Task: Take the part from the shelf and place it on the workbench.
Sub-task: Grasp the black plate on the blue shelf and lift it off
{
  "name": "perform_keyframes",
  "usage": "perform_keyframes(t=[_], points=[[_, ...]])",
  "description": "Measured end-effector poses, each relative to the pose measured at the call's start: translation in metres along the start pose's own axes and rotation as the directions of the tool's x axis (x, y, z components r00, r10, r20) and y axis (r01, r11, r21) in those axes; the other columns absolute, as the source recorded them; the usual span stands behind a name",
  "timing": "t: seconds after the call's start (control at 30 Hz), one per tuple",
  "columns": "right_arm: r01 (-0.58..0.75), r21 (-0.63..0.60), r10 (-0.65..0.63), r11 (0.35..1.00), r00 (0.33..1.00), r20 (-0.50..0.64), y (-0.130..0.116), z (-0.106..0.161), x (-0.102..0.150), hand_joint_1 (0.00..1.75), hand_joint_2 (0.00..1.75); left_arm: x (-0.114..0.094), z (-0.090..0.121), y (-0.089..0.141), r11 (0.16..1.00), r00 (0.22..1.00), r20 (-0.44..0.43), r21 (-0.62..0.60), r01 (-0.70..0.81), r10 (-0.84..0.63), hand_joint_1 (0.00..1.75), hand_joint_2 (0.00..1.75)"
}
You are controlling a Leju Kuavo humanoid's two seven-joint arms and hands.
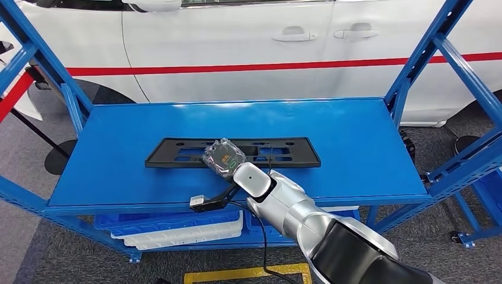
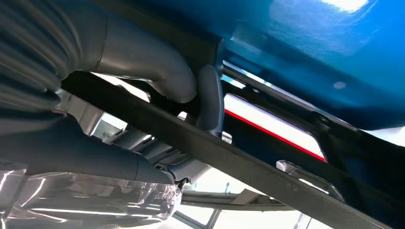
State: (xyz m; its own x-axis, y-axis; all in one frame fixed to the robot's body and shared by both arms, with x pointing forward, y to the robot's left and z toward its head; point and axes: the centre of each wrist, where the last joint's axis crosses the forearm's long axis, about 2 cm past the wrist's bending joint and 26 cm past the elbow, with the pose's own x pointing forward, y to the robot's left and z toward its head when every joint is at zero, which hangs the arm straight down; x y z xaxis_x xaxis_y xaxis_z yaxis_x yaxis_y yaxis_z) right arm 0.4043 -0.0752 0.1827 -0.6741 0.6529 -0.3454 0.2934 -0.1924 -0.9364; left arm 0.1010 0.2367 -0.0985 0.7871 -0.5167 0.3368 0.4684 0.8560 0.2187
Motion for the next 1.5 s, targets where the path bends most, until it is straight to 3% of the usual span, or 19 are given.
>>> perform_keyframes(t=[0.33, 0.47, 0.93, 1.17, 1.5], points=[[0.001, -0.004, -0.001, 1.000, 1.000, 0.005, -0.0001, 0.0000, 0.0002, 1.75, 1.75, 0.0000, 0.0000, 0.0002, 1.000, 1.000, 0.000, 0.006, -0.008, 0.008, 0.00, 0.00], [-0.001, -0.005, 0.001, 1.000, 1.000, 0.005, -0.0001, 0.0000, 0.0003, 1.75, 1.75, -0.0002, 0.0000, 0.0006, 1.000, 1.000, 0.002, 0.023, -0.015, 0.015, 0.00, 1.75], [-0.003, -0.008, 0.003, 1.000, 1.000, 0.006, 0.0005, 0.0005, 0.0021, 1.75, 1.75, 0.0026, -0.0004, 0.0024, 0.995, 0.997, 0.010, 0.064, 0.071, -0.072, 0.00, 1.75], [-0.003, -0.015, 0.003, 1.000, 1.000, 0.007, 0.0023, 0.0019, 0.0026, 1.75, 1.75, 0.0061, -0.0005, 0.0041, 0.981, 0.990, 0.016, 0.140, 0.136, -0.139, 0.00, 1.75], [0.008, -0.034, -0.008, 0.999, 1.000, 0.010, 0.0014, 0.0016, 0.0022, 1.75, 1.75, 0.0061, -0.0005, 0.0028, 0.986, 0.993, 0.018, 0.116, 0.117, -0.120, 0.00, 1.75]])
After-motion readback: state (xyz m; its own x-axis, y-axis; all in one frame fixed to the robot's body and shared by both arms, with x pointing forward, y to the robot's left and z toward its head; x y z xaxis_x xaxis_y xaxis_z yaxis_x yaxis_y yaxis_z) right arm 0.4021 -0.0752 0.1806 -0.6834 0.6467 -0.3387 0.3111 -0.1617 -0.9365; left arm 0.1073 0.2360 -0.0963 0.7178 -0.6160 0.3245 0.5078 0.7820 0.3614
